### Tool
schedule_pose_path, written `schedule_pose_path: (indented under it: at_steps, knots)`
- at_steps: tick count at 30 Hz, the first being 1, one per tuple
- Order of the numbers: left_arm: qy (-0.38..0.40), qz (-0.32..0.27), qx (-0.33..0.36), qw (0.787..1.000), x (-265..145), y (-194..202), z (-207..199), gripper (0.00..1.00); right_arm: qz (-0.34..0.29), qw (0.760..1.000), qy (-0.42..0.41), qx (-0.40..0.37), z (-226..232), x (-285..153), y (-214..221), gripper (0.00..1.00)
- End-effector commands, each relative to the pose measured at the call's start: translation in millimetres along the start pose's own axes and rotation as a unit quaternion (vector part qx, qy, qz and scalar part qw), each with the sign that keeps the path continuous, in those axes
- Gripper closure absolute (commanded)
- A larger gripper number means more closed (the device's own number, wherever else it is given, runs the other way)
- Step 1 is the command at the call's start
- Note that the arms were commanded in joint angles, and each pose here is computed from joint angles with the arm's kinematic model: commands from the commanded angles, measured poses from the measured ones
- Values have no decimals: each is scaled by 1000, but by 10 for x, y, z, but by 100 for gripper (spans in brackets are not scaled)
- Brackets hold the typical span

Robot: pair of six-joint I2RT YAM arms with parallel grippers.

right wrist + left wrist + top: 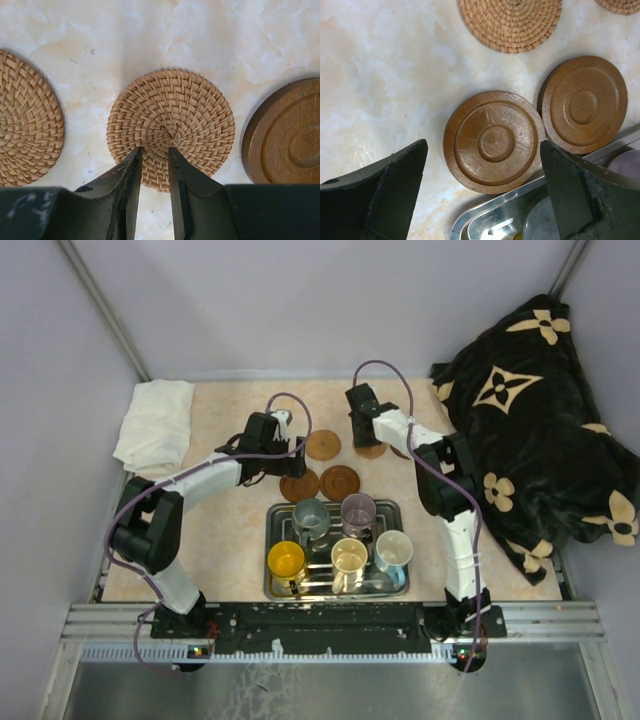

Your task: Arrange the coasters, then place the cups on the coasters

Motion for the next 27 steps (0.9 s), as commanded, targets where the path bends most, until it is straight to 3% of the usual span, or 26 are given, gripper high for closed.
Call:
schedule_pose_path:
  at_steps: [1,12,27]
  knots:
    - [-18,0,-11,1000,-85,25,26,0,-1,1000,-13,2,89,65,-63,71]
    - [-24,5,-13,1000,-59,51,39,1,-11,1000,-18,4,105,15,-137,71]
    - [-125,47,-6,991,-21,223,250,1,-135,990,-41,8,68,-1076,-653,67]
Point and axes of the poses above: each gripper's point midway between its finger pads, its own x axis out along the fingers, its own z axis along the line the jaws close on, y = z × x, the point moved 8 cm from there along -x, back along the fingers, and after that the axes turned 6 degrees about x, right-handed, at the moved point
